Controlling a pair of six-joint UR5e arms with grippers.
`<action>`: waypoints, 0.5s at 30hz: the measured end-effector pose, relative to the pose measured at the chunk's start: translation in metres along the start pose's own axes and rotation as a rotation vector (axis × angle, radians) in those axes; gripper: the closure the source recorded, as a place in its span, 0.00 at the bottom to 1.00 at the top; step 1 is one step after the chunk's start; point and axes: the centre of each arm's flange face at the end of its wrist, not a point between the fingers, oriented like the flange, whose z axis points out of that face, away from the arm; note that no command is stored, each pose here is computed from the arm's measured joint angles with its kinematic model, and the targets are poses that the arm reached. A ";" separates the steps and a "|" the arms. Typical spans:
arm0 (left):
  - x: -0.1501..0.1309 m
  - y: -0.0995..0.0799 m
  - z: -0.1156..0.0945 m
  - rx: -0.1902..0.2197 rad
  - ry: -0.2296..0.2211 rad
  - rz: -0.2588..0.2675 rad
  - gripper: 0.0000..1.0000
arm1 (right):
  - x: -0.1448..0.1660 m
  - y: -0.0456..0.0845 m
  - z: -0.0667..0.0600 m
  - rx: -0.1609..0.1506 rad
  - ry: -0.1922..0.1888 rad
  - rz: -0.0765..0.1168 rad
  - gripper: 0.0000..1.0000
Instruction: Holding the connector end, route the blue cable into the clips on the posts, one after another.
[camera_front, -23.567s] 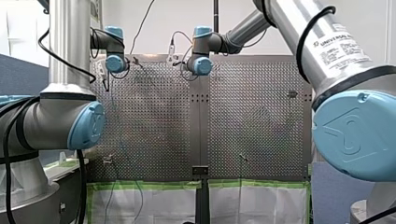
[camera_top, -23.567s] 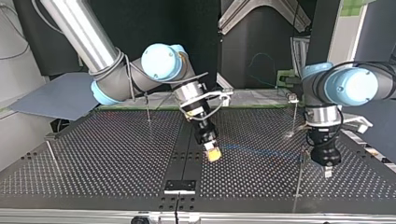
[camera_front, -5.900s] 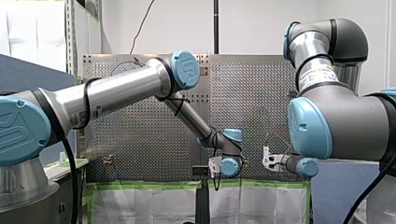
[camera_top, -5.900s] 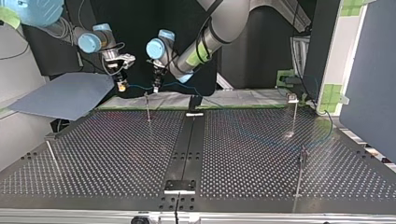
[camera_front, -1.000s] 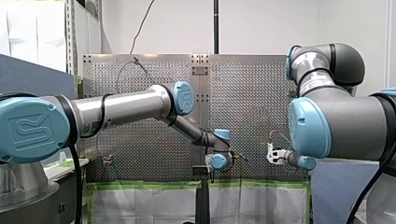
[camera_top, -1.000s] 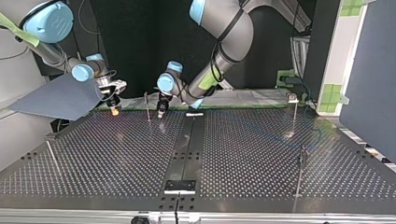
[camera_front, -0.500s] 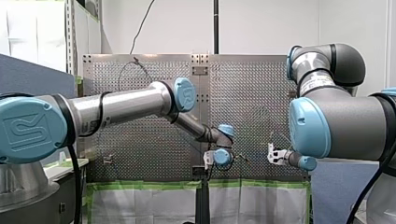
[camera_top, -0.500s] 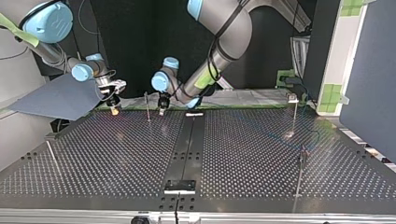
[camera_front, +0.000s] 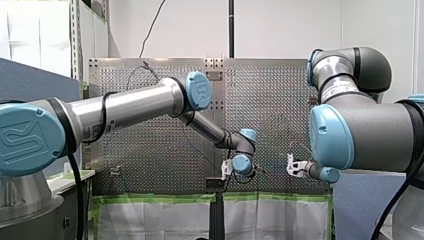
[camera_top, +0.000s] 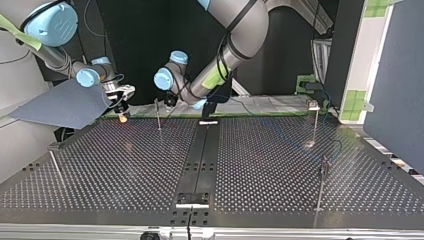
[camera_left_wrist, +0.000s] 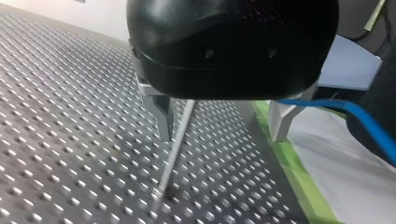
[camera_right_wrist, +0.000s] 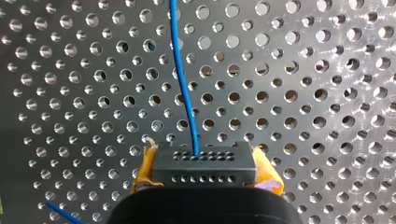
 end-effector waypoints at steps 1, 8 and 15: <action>-0.004 -0.002 -0.003 0.006 -0.008 -0.003 0.00 | 0.000 0.000 0.000 0.000 0.000 0.000 1.00; 0.012 -0.016 -0.023 0.038 0.011 0.010 0.00 | 0.000 0.001 0.000 0.000 0.000 0.006 1.00; 0.033 -0.022 -0.038 0.052 0.046 0.030 0.00 | -0.001 0.000 -0.001 0.000 -0.002 0.008 1.00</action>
